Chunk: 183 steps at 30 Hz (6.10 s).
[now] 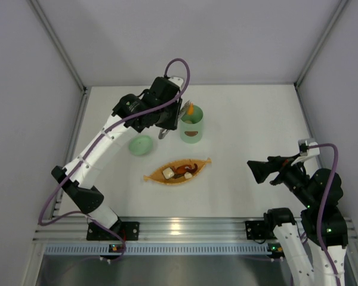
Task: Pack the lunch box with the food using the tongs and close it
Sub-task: Place the fake food in the packing box, then pick up the fake food from the plate, then place the fake food in the packing box.
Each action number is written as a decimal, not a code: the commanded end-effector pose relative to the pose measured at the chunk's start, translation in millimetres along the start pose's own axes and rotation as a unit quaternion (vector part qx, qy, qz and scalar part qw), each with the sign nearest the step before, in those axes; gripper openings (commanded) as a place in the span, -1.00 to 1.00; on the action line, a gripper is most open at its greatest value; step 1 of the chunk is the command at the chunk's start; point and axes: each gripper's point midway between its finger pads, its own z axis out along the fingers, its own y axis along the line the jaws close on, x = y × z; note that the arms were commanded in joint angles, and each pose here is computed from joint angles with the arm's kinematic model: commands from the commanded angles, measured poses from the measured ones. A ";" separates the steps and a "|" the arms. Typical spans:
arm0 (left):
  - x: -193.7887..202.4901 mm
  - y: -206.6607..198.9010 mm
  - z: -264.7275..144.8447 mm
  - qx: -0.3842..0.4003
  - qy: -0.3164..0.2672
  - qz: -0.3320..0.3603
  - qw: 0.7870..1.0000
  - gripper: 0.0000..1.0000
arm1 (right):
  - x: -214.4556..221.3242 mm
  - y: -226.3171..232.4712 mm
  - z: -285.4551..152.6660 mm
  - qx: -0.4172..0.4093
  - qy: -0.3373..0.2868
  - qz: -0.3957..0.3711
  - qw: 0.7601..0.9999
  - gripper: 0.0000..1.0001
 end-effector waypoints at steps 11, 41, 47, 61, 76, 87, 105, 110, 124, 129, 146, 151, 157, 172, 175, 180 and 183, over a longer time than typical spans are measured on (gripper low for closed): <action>-15.2 -6.9 -1.9 0.021 -0.032 0.003 0.999 -0.34 | -3.0 1.0 -5.9 0.003 -0.007 -0.010 1.000 0.99; 89.6 -20.0 -62.2 0.160 0.058 0.005 0.985 -0.05 | -4.7 0.2 -2.9 0.004 -0.006 -0.011 1.000 0.99; 141.0 -13.1 -44.4 0.151 0.114 0.002 0.982 -0.05 | -5.5 0.6 -4.1 0.005 -0.006 -0.012 1.000 0.99; 176.9 -15.3 -20.2 0.160 0.137 0.000 0.978 -0.03 | -1.8 -1.1 -4.2 0.007 -0.003 -0.011 1.000 0.99; 172.6 -12.8 -0.5 0.135 0.135 0.000 0.982 -0.04 | 0.4 -1.9 -5.1 0.008 -0.002 -0.012 1.000 0.99; 180.7 -14.3 3.5 0.138 0.153 0.004 0.978 -0.05 | 1.7 -2.7 -5.3 0.009 -0.001 -0.012 1.000 0.99; 184.0 -24.1 7.9 0.157 0.167 0.011 0.973 -0.10 | 2.1 -3.1 -5.9 0.010 -0.003 -0.012 1.000 0.99; 182.8 -25.5 8.3 0.160 0.166 0.015 0.973 -0.17 | 3.1 -3.3 -5.7 0.010 -0.002 -0.012 1.000 0.99; 163.2 -21.3 -5.9 0.147 0.143 0.020 0.978 -0.47 | 0.8 -2.9 -4.6 0.010 -0.002 -0.011 1.000 0.99; 136.0 -18.1 -24.4 0.139 0.103 0.021 0.985 -0.50 | -0.3 -1.6 -4.4 0.007 -0.002 -0.012 1.000 0.99; 4.9 -8.6 -61.8 0.073 -0.078 -0.031 0.994 -0.44 | -4.0 0.6 -4.4 0.005 -0.001 -0.013 1.000 0.99; -9.0 -12.4 -35.7 0.059 -0.076 -0.035 0.995 -0.44 | -3.8 0.3 -4.7 0.005 -0.003 -0.013 1.000 0.99; -8.4 -12.6 -13.8 0.046 -0.060 -0.035 0.997 -0.37 | -2.6 0.2 -5.5 0.006 -0.001 -0.013 1.000 0.99; -1.2 -9.5 -6.2 0.040 -0.050 -0.030 0.998 0.08 | 0.0 -1.4 -5.4 0.008 -0.001 -0.012 1.000 0.99; -2.0 -10.5 -9.0 0.045 -0.053 -0.029 0.997 0.07 | 0.1 -1.6 -5.1 0.008 -0.001 -0.012 1.000 0.99; -4.7 -7.9 -34.1 0.059 -0.069 -0.025 0.996 0.06 | 0.7 -1.7 -4.9 0.007 0.000 -0.013 1.000 0.99; 15.1 -4.6 -48.0 0.069 -0.044 -0.018 0.996 0.06 | 2.0 -2.1 -4.1 0.006 0.000 -0.011 1.000 0.99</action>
